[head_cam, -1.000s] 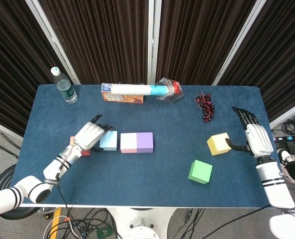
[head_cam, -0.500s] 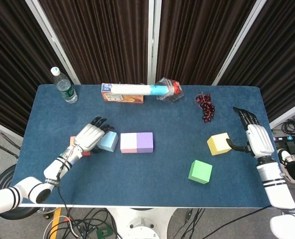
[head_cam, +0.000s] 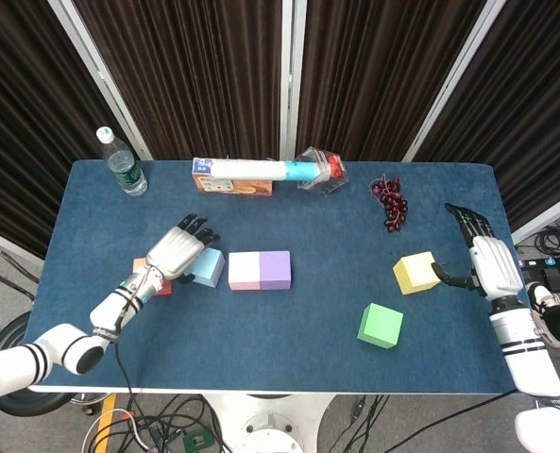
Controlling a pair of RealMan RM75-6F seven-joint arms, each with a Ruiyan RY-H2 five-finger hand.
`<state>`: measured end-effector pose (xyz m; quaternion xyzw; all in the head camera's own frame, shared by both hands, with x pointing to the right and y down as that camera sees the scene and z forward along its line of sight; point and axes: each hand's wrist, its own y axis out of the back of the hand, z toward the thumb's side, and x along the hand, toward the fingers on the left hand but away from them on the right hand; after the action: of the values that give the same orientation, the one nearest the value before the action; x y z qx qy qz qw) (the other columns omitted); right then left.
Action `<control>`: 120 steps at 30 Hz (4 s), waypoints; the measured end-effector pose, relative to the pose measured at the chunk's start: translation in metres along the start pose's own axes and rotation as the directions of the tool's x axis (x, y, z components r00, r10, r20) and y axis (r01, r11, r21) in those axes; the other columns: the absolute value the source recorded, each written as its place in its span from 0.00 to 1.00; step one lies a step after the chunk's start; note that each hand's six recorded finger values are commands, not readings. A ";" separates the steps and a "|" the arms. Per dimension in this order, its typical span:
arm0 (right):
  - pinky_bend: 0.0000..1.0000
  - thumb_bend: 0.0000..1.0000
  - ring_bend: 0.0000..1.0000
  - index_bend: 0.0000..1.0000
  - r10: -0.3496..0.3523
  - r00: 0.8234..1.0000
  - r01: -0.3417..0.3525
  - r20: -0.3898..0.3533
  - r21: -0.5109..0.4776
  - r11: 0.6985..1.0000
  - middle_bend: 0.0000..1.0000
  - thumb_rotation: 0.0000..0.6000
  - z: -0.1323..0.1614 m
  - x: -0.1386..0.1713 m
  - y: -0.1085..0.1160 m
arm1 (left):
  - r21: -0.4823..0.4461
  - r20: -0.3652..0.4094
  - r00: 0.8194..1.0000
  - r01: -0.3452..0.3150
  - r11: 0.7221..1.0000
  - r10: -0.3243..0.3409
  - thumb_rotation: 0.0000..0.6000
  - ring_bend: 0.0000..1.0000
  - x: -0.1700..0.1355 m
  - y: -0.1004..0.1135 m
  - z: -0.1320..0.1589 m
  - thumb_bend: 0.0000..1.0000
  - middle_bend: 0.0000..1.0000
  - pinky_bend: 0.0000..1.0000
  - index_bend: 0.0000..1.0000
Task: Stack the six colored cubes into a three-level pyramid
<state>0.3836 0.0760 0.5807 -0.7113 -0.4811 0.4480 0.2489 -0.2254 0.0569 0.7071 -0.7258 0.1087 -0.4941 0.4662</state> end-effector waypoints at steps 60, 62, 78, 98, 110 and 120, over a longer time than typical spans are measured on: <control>0.00 0.22 0.00 0.00 -0.020 0.999 0.021 0.031 -0.024 0.999 0.08 1.00 -0.017 0.008 0.007 | -0.121 -0.145 0.989 -0.030 0.992 0.012 1.00 0.20 0.011 0.004 0.041 0.13 0.45 0.00 0.37; 0.00 0.22 0.00 0.00 -0.021 0.999 0.022 0.032 -0.025 0.999 0.08 1.00 -0.018 0.008 0.007 | -0.116 -0.146 0.989 -0.030 0.993 0.013 1.00 0.20 0.010 0.004 0.041 0.13 0.45 0.00 0.37; 0.00 0.22 0.00 0.00 -0.020 0.999 0.021 0.039 -0.028 0.999 0.08 1.00 -0.020 0.008 0.008 | -0.112 -0.143 0.990 -0.027 0.993 0.011 1.00 0.20 0.013 0.005 0.043 0.13 0.45 0.00 0.37; 0.00 0.22 0.00 0.00 -0.016 0.999 0.017 0.047 -0.028 0.999 0.08 1.00 -0.023 0.007 0.007 | -0.127 -0.143 0.990 -0.020 0.992 0.002 1.00 0.20 0.017 0.006 0.049 0.13 0.44 0.00 0.36; 0.00 0.22 0.00 0.00 -0.014 0.999 0.016 0.047 -0.031 0.999 0.08 1.00 -0.024 0.008 0.007 | -0.131 -0.150 0.989 -0.015 0.991 -0.005 1.00 0.20 0.018 0.004 0.050 0.13 0.41 0.00 0.32; 0.00 0.22 0.00 0.00 -0.014 0.999 0.016 0.047 -0.033 0.999 0.08 1.00 -0.024 0.008 0.007 | -0.133 -0.149 0.989 -0.014 0.991 -0.006 1.00 0.20 0.019 0.003 0.051 0.10 0.37 0.00 0.29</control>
<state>0.4089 0.0823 0.5830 -0.7010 -0.4996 0.4545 0.2291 -0.1738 0.0721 0.7126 -0.7162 0.1776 -0.5376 0.4081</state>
